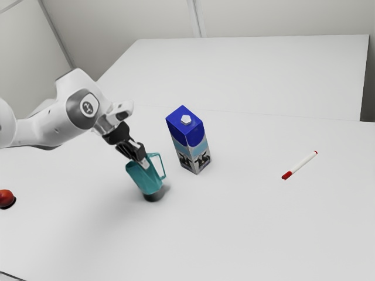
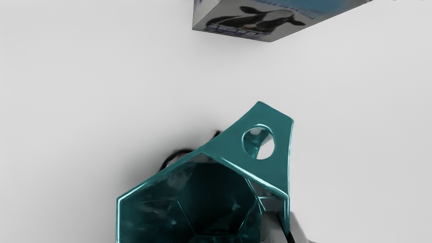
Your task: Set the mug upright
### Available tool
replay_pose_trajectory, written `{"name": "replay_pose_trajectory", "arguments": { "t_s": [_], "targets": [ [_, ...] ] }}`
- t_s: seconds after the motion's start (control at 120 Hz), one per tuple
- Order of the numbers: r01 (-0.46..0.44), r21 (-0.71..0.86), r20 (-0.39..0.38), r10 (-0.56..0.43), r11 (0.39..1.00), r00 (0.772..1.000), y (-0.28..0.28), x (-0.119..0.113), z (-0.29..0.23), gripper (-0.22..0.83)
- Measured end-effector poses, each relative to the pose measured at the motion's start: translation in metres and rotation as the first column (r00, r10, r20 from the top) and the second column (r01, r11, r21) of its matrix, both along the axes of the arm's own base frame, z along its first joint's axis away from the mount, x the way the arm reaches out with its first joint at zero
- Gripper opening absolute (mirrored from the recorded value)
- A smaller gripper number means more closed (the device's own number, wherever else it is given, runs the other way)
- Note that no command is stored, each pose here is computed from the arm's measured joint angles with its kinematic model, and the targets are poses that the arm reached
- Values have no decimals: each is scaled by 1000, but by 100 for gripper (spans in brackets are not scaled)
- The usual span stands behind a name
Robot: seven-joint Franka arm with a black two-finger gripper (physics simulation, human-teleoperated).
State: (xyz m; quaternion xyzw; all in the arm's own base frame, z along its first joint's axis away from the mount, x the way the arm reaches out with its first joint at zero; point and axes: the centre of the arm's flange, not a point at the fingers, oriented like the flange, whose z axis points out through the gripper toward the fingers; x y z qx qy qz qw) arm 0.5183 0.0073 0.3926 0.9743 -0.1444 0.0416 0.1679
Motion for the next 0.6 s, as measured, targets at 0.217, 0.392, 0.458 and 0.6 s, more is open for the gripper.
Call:
{"name": "replay_pose_trajectory", "arguments": {
  "t_s": [0.217, 0.392, 0.458, 0.6],
  "targets": [
    [29, 112, 30, -32, 993, 999, 7, 9, 11, -17],
    [53, 202, 59, -66, 978, 996, 12, 21, 24, -17],
    [62, 231, 66, -79, 971, 995, 12, 24, 24, -17],
    [63, 266, 93, -90, 962, 992, 10, 28, 21, -17]
  ]
}}
